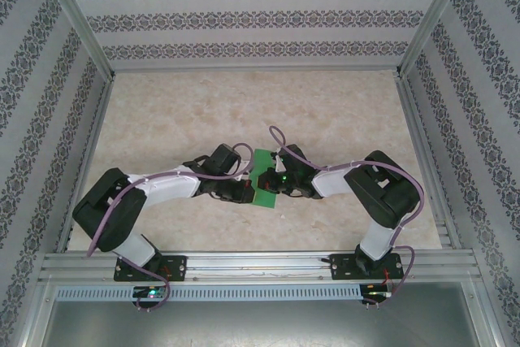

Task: Fold a paper plane with a square sheet of paper (fold left side to right side)
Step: Fold the triangle a second time at the center of the table.

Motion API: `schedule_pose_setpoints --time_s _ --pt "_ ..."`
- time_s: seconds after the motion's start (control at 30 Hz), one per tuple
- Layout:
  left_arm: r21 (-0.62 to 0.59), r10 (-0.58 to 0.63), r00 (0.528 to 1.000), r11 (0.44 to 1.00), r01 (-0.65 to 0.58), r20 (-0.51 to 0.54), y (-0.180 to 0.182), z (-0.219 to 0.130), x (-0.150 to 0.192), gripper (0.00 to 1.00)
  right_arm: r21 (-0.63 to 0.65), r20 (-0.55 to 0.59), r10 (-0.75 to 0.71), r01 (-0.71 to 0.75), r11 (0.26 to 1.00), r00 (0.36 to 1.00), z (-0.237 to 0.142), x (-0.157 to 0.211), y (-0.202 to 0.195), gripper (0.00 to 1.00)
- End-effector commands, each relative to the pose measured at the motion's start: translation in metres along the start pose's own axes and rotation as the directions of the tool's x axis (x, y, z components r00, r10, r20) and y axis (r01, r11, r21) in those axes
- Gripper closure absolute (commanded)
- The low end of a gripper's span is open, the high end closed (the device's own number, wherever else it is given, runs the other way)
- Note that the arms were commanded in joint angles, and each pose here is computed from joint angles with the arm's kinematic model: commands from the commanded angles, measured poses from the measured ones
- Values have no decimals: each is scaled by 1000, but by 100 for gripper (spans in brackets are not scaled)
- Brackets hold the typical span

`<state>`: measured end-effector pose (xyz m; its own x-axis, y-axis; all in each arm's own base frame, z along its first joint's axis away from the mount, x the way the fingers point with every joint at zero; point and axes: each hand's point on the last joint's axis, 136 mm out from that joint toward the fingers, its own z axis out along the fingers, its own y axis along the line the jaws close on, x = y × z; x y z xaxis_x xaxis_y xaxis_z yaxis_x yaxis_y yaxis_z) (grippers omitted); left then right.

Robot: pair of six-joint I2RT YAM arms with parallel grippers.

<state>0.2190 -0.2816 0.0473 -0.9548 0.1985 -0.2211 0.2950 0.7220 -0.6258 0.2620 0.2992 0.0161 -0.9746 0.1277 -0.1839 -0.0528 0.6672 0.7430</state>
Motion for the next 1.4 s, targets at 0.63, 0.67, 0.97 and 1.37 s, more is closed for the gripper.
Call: schedule_pose_setpoints --time_s 0.63,0.67,0.97,1.37 --pt "-64 26 998 998 -22 57 15 25 -32 100 176 -64 83 -71 982 994 6 29 -60 100" --pt "-63 24 998 998 -20 63 15 25 -33 100 176 -65 83 -71 982 994 7 30 -60 100" --pt "-69 19 998 997 -14 67 19 24 -34 100 180 -70 85 -71 981 994 7 31 -62 100" --pt "-87 0 997 996 6 73 29 19 -32 100 197 -79 95 -78 977 992 7 35 -69 100"
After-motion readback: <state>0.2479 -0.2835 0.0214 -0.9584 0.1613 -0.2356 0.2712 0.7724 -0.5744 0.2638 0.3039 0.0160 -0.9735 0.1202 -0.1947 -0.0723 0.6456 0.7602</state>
